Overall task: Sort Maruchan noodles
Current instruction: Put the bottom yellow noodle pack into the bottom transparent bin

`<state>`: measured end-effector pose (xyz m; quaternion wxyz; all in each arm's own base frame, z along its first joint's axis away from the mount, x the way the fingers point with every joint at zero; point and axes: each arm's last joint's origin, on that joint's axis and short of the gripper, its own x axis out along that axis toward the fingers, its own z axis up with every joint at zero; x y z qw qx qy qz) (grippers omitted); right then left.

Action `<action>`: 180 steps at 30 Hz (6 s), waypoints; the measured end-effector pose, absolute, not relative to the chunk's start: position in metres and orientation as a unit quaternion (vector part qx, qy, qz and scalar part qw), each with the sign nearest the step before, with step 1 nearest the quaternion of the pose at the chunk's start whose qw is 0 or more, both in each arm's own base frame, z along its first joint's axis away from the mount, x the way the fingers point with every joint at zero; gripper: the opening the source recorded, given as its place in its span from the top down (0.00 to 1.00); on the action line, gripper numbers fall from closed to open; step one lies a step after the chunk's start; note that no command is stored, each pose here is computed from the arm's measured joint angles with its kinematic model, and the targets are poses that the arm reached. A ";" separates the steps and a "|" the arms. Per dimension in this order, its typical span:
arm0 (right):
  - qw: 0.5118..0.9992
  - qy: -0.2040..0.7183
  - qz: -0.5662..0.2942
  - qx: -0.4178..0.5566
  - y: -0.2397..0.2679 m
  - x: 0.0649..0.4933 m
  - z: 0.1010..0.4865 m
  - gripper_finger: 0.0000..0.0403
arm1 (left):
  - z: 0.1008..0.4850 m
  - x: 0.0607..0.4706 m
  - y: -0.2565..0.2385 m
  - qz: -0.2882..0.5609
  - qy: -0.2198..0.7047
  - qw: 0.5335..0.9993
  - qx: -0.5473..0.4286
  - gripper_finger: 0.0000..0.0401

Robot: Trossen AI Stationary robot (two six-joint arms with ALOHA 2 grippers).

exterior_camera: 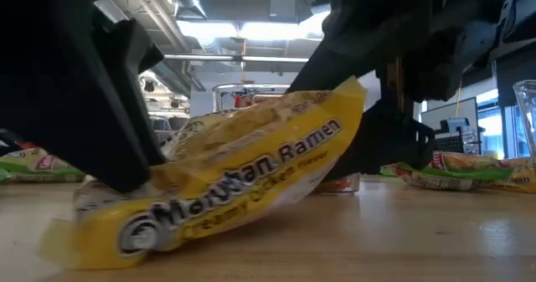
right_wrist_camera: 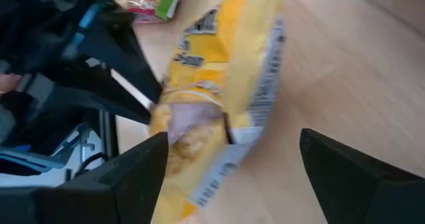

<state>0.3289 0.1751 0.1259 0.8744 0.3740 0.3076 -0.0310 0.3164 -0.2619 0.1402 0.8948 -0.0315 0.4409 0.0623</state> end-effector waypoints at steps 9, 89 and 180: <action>0.886 0.267 -0.016 0.379 0.178 0.335 0.124 0.24 | 0.140 0.321 -0.259 0.068 0.432 0.899 -0.036 0.78; 0.991 0.132 -0.002 0.008 0.241 0.170 0.251 0.78 | 0.248 0.371 -0.206 -0.063 0.091 0.990 -0.089 0.42; 0.880 0.473 -0.033 0.020 0.160 0.318 0.266 0.65 | 0.208 0.376 -0.167 0.094 0.242 0.963 -0.072 0.56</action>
